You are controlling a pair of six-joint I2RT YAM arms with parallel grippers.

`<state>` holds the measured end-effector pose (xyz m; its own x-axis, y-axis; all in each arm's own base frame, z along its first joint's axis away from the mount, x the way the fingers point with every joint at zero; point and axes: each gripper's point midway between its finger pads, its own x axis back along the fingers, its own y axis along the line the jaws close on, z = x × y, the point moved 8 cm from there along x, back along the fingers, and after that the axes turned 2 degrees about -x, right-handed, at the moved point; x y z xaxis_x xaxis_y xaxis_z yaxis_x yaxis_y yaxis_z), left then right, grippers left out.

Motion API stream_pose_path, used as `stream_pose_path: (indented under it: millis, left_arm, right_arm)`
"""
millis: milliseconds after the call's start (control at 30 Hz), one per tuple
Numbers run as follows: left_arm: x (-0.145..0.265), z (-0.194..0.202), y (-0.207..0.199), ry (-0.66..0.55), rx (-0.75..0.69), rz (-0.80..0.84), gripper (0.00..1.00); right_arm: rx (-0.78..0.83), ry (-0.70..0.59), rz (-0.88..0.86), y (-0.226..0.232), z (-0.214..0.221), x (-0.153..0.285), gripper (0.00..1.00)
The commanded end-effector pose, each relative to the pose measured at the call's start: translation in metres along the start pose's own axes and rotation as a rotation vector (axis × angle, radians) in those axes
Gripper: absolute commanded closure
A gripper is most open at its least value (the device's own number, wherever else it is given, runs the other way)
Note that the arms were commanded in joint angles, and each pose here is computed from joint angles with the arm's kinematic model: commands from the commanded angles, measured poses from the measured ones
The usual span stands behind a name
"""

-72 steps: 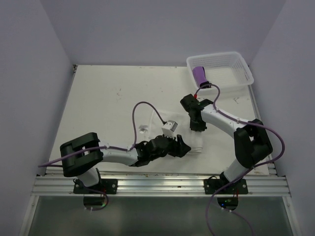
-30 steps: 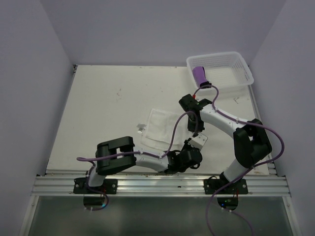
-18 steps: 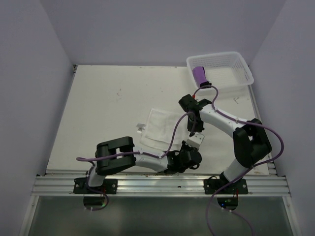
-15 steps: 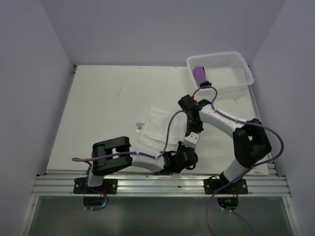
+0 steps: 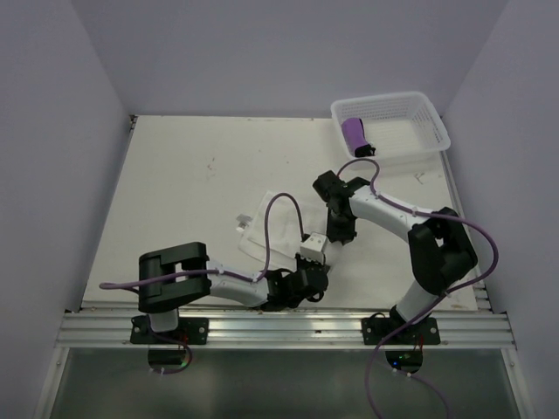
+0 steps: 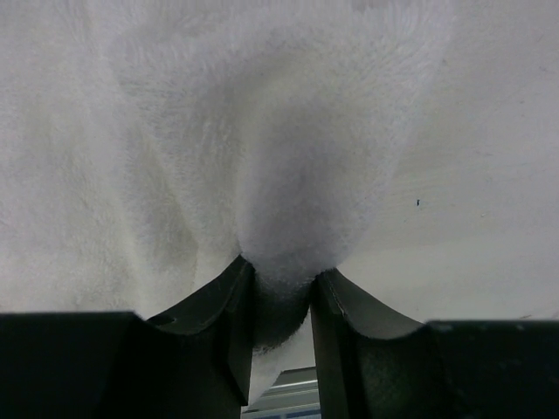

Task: Roll the towels
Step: Roll the towel

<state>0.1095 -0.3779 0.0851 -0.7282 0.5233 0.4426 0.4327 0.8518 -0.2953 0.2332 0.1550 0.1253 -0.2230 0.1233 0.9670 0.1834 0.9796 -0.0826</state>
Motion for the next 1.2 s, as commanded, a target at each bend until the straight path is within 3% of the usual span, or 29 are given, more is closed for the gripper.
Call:
stream_pose_path:
  millis: [0,233,433,733,1167]
  left_arm:
    - [0.017,0.011,0.012,0.052,0.038,-0.016,1.0]
    - [0.025,0.017,0.018,0.065,0.057,-0.034,1.0]
    - [0.032,0.019,0.019,0.058,0.061,-0.045,1.0]
    - [0.034,0.025,0.014,0.067,0.042,-0.047,1.0]
    - [0.035,0.027,0.012,0.067,0.032,-0.055,1.0]
  right_arm:
    - [-0.03,-0.11,0.055,-0.009,-0.024,-0.002,0.67]
    - [-0.066,-0.107,0.062,-0.022,-0.032,-0.006,0.62]
    - [-0.078,-0.117,0.058,-0.03,-0.042,-0.008,0.5]
    - [-0.088,-0.135,-0.019,-0.025,-0.049,-0.015,0.47]
    - [-0.098,-0.093,-0.099,-0.023,-0.031,-0.026,0.29]
